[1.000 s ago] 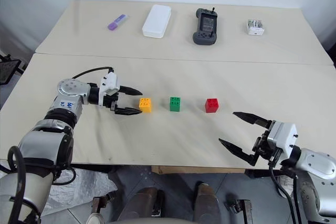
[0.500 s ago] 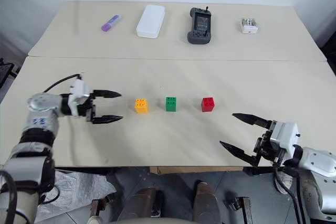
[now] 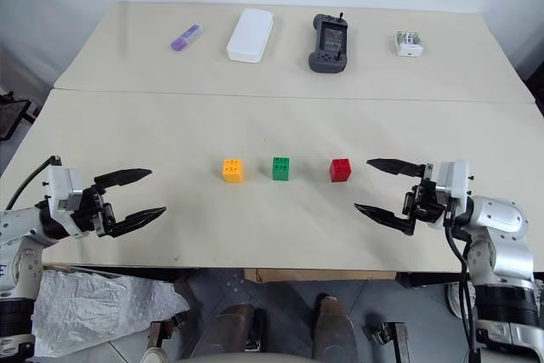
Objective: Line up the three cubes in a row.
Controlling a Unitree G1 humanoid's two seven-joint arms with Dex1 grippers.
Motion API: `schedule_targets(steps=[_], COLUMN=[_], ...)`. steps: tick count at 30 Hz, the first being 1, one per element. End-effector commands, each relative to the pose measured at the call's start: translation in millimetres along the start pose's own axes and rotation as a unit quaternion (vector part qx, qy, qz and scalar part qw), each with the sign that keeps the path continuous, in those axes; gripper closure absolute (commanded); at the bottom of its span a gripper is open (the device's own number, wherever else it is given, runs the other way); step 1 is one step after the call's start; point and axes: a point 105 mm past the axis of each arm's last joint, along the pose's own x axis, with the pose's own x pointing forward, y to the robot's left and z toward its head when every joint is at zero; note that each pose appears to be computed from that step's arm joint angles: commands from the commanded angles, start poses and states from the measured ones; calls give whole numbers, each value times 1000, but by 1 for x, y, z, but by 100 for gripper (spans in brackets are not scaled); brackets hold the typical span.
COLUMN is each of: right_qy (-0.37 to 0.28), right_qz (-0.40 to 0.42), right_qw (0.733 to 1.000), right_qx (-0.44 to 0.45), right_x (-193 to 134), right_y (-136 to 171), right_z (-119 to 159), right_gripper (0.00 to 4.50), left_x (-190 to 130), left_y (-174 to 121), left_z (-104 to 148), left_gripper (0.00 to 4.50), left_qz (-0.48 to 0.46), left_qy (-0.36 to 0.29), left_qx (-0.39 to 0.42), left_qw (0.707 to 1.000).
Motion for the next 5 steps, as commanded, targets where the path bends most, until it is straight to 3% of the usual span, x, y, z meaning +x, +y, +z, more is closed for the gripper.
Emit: schedule_targets(steps=[1,5], right_qy=[-2,11], right_qz=[11,20], right_qw=[1000,1000], right_qx=[-14,-16], right_x=[-2,-6], right_y=[-3,-7], right_z=[4,2], right_gripper=[0,0], left_x=[7,11], left_y=[5,9], left_z=[11,13], left_gripper=[3,3], left_qz=[2,-4], left_qy=[-24,-32], left_qx=[23,13], left_qw=[999,999])
